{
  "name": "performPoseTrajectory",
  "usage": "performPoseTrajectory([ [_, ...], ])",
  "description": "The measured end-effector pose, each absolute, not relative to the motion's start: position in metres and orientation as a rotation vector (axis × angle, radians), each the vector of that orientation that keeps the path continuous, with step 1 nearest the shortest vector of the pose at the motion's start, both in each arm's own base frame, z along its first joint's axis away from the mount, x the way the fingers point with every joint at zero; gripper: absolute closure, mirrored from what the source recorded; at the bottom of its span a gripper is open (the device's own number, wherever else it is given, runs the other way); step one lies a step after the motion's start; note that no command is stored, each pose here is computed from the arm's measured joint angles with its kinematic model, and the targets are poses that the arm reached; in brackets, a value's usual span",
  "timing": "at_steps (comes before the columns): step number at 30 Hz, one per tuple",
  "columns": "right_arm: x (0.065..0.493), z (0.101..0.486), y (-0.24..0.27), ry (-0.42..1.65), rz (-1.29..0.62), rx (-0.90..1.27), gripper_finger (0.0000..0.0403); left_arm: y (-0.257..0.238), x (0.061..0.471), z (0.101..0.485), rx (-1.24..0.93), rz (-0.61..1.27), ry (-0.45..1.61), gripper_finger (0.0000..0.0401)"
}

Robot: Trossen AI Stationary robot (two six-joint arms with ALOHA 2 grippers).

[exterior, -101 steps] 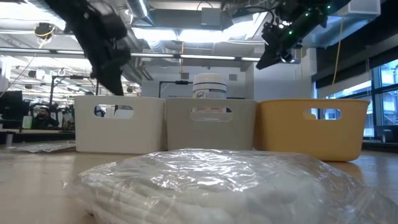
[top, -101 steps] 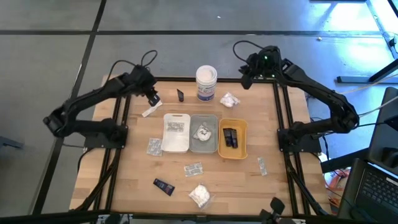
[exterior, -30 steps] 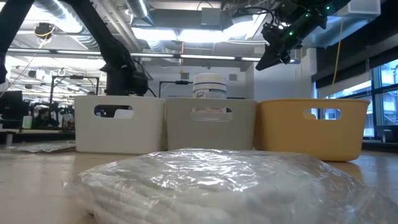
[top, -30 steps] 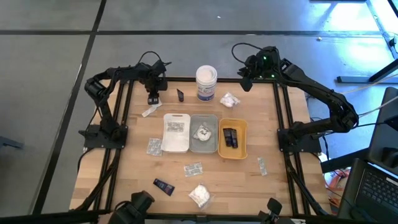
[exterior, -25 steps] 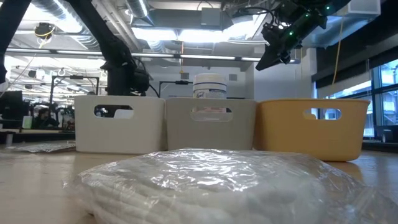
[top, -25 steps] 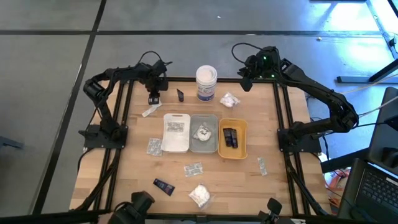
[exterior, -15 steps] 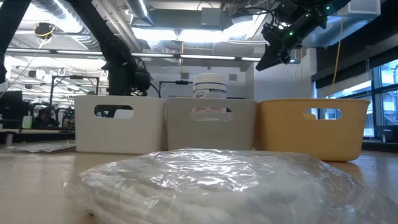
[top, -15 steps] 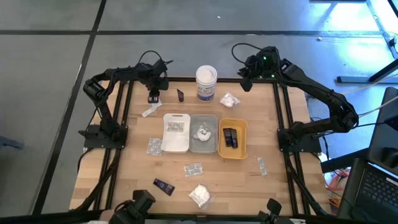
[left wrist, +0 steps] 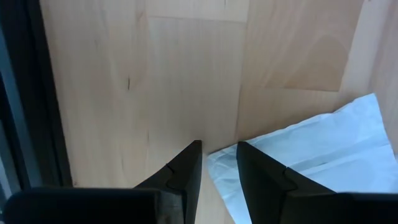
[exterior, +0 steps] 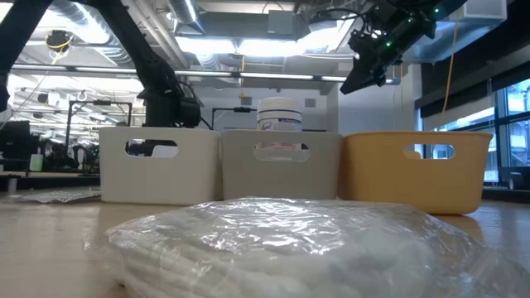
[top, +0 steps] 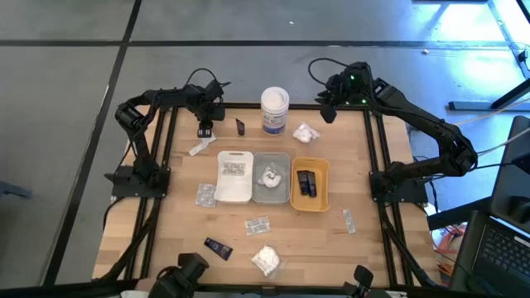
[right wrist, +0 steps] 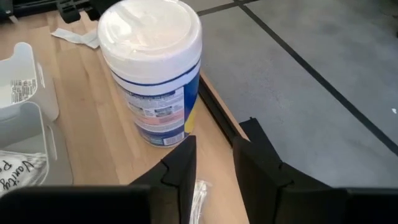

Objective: Pick & Place Travel size toiletries
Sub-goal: Put the white band-aid into the white bin

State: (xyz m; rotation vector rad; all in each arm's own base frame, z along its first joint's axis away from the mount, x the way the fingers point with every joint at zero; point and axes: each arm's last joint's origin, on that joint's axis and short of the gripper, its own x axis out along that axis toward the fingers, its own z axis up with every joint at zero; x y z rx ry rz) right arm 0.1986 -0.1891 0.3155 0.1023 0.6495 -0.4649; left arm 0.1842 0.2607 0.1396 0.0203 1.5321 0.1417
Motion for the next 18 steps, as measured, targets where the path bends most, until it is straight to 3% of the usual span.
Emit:
performPoseTrajectory([
  [18,0.198,0.314,-0.188,0.663,-0.456,0.105,0.0314,0.247,0.195,0.15,-0.134,0.104,1.571,0.0302],
])
